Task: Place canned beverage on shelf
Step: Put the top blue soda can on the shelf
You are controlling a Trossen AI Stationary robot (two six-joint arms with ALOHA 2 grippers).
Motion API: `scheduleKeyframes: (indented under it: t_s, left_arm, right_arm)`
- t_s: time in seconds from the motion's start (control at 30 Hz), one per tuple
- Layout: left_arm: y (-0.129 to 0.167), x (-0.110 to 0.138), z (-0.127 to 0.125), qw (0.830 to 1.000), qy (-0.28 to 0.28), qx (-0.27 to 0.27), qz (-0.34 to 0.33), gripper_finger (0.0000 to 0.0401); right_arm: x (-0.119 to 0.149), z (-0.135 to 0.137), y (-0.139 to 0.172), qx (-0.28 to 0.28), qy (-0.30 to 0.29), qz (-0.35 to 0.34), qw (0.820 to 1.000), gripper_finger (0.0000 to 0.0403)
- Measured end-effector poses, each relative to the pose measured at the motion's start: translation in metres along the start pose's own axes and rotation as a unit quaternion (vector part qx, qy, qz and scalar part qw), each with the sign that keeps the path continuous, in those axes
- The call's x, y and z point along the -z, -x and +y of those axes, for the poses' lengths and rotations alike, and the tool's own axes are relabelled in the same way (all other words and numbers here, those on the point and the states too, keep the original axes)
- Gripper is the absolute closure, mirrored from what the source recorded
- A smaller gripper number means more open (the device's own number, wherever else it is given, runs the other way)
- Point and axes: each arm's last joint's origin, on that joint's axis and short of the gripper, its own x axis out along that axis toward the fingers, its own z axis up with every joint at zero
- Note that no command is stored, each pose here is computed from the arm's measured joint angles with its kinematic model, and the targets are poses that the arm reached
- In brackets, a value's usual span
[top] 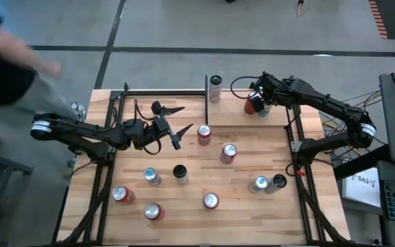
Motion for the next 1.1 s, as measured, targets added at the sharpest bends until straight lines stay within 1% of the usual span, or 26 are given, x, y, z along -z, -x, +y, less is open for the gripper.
scheduleKeyframes:
  t_s: [0.17,0.5,0.67,0.73,0.87,1.1]
  left_arm:
    - [0.000,0.000,0.000,1.000,-0.001,0.000,0.000,0.0090]
    - [0.000,0.000,0.000,1.000,-0.001,0.000,0.000,0.0090]
    - [0.000,0.000,0.000,1.000,-0.001,0.000,0.000,0.0090]
    - [0.000,0.000,0.000,1.000,-0.001,0.000,0.000,0.0090]
    - [0.000,0.000,0.000,1.000,-0.001,0.000,0.000,0.0090]
    - [0.000,0.000,0.000,1.000,0.002,0.000,0.000,0.0090]
  right_arm:
    - [0.003,0.003,-0.005,-0.011,-0.002,0.006,1.000,0.0394]
    - [0.009,0.004,-0.012,-0.007,0.005,0.017,1.000,0.0394]
    - [0.009,0.004,-0.012,-0.007,0.024,0.018,1.000,0.0394]
    - [0.010,0.004,-0.012,-0.013,0.041,0.021,0.999,0.0394]
    - [0.010,0.004,-0.011,-0.024,0.057,0.025,0.998,0.0394]
    - [0.009,0.004,-0.010,-0.028,0.063,0.026,0.997,0.0394]
